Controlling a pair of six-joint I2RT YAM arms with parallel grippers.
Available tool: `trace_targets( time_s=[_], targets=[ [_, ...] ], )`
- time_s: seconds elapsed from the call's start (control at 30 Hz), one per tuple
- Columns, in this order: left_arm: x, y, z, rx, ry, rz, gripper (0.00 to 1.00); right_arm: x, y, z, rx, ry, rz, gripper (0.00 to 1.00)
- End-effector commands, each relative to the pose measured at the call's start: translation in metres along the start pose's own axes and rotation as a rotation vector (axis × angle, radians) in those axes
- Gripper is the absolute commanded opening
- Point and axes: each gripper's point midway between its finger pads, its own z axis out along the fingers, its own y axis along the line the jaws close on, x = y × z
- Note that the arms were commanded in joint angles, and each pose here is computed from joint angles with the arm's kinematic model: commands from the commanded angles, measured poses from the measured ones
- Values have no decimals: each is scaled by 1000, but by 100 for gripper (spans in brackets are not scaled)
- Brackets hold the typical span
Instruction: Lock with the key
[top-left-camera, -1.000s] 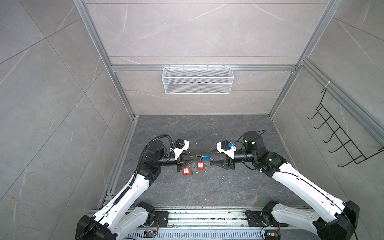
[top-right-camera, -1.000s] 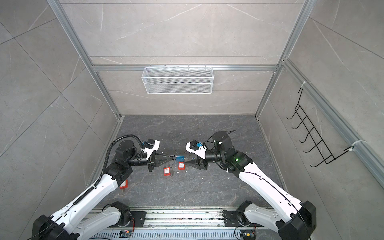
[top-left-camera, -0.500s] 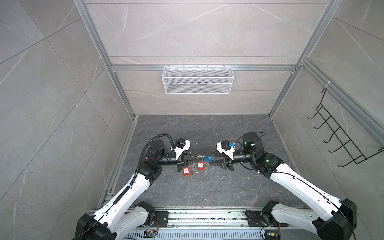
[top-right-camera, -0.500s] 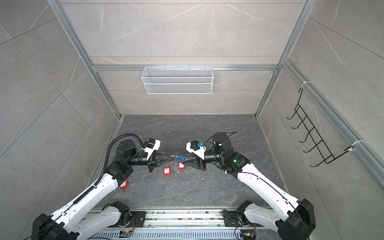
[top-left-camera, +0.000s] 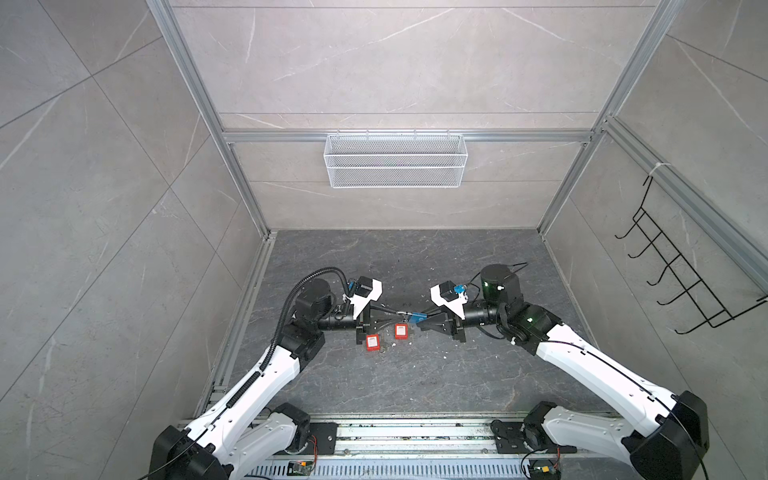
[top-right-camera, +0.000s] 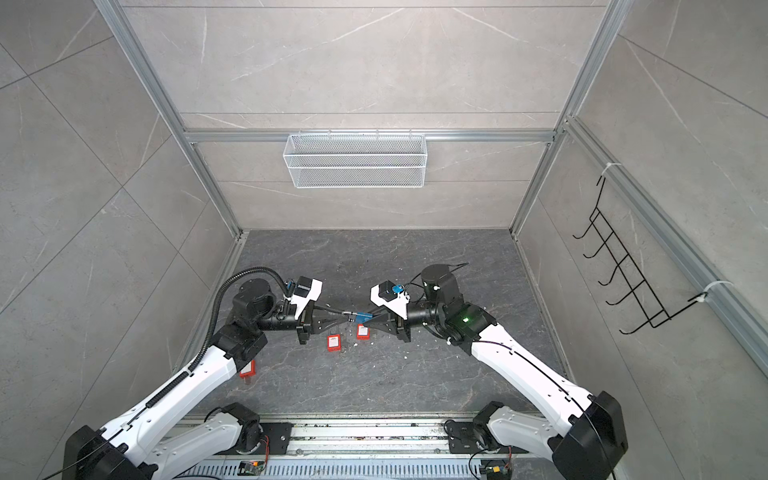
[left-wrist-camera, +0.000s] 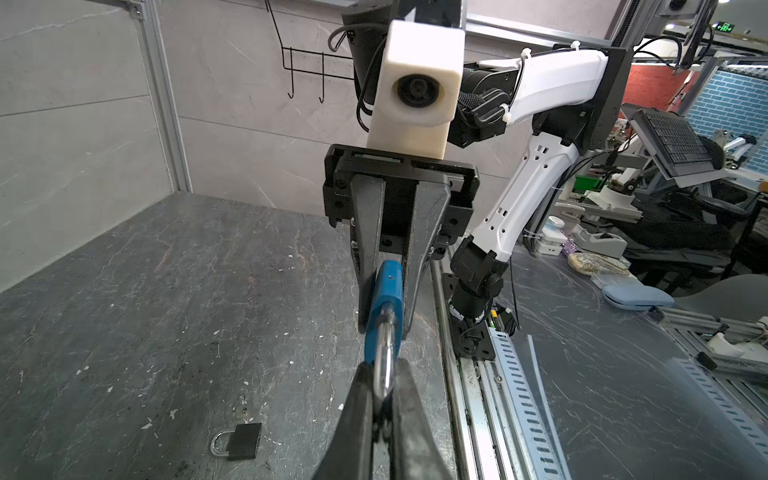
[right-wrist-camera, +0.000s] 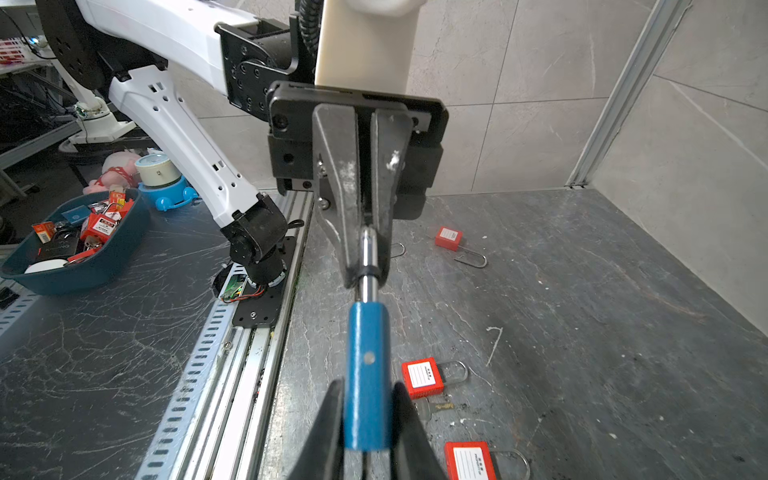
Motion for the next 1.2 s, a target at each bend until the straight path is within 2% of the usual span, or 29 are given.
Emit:
trace_targets(
  time_s=[0.0, 0.27, 0.47, 0.83, 1.03, 1.17],
  targets=[
    [-18, -11, 6, 21, -21, 122, 0, -25, 5, -6, -15, -48, -42, 4],
    [1, -32, 32, 66, 31, 236, 0, -31, 13, -2, -103, -47, -1, 0],
    [9, -35, 44, 85, 32, 183, 0, -49, 4, -3, -48, -94, -81, 0],
    [46, -47, 77, 158, 37, 119, 0, -66, -11, 3, -6, -135, -124, 0],
    [58, -47, 69, 116, 85, 151, 0, -71, -13, 3, -17, -109, -129, 0],
    [44, -38, 52, 56, 91, 157, 0, -50, -11, 5, -30, -29, -64, 0]
  ],
)
